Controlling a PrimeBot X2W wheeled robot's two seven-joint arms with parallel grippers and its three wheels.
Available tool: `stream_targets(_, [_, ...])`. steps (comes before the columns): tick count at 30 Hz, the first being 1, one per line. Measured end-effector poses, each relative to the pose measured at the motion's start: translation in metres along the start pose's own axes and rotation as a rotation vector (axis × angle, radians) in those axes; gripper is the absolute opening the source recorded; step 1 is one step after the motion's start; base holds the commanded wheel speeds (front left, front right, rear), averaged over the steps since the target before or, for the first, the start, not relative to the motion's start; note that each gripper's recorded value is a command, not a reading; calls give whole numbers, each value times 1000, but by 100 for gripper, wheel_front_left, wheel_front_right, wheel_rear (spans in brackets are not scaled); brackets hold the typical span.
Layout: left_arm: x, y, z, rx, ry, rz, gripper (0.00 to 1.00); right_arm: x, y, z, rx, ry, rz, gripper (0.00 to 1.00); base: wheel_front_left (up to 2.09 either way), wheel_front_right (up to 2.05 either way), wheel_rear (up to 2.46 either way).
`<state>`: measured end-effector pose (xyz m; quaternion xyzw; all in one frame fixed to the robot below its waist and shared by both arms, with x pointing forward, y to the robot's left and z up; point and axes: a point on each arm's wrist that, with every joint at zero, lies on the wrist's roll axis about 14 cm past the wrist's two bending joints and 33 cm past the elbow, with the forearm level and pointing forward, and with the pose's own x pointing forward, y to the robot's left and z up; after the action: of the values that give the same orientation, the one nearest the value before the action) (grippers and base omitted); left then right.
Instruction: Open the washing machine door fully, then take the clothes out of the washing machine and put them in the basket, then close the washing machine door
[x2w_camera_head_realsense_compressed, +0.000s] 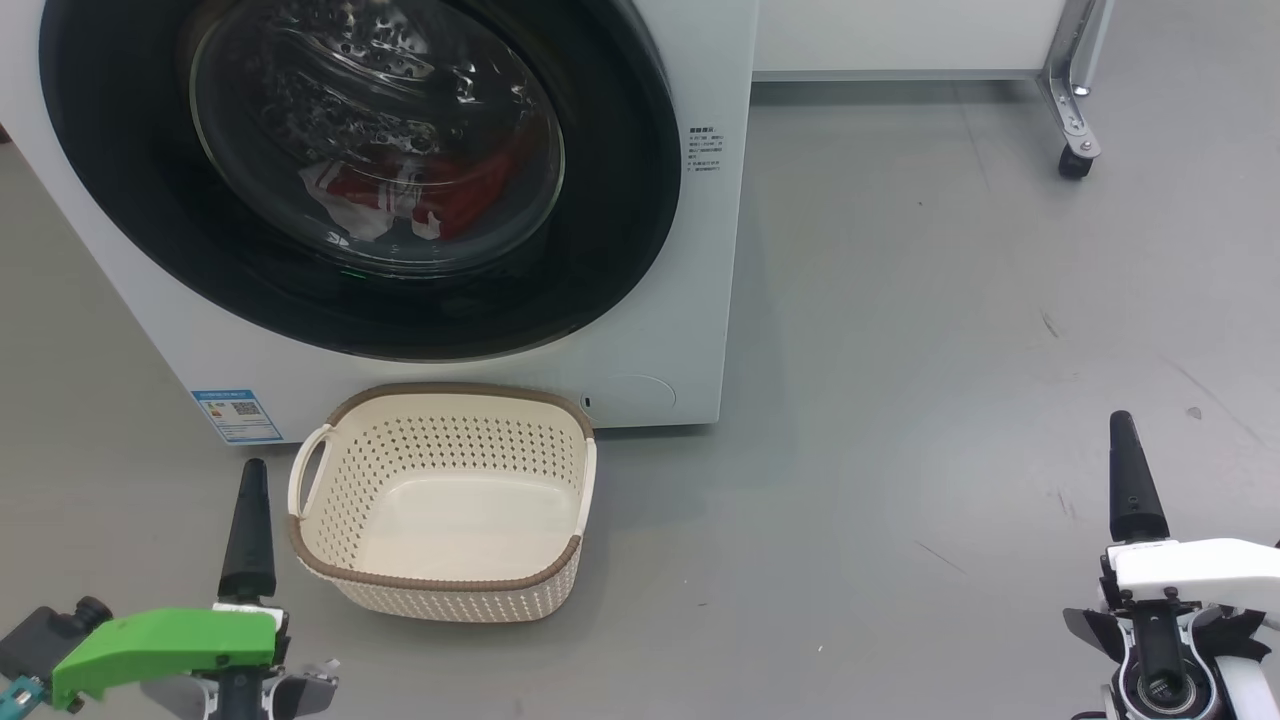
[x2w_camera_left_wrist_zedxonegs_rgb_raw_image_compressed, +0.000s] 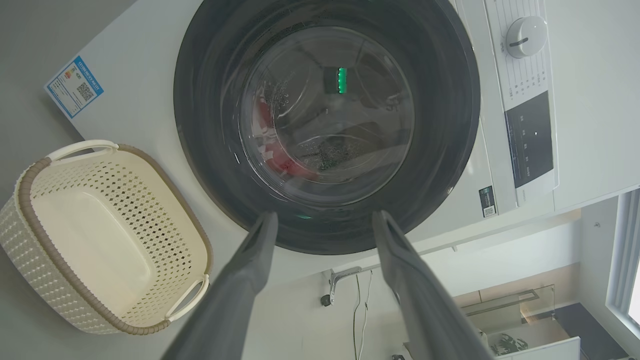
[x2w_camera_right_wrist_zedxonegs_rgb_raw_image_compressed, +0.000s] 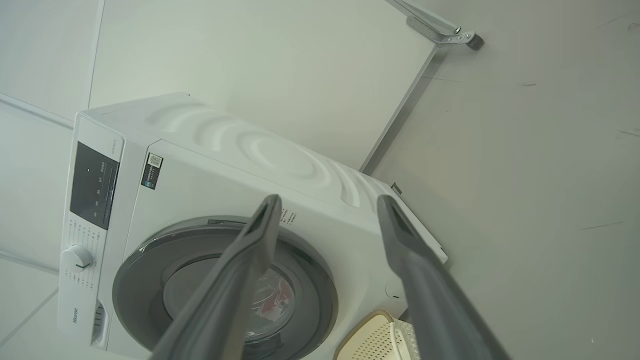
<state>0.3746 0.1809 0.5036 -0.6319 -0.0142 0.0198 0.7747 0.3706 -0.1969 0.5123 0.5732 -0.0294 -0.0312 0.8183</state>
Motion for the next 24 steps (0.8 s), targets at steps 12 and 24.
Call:
stream_targets(12, [1,-17,-10,239,16,-67,100,1,17,-3,-216,1,49,100,0,0,0])
stream_targets(24, [0,-29,-22,537,31,-128,100,0,22,-12,-474,23,68,100,0,0,0])
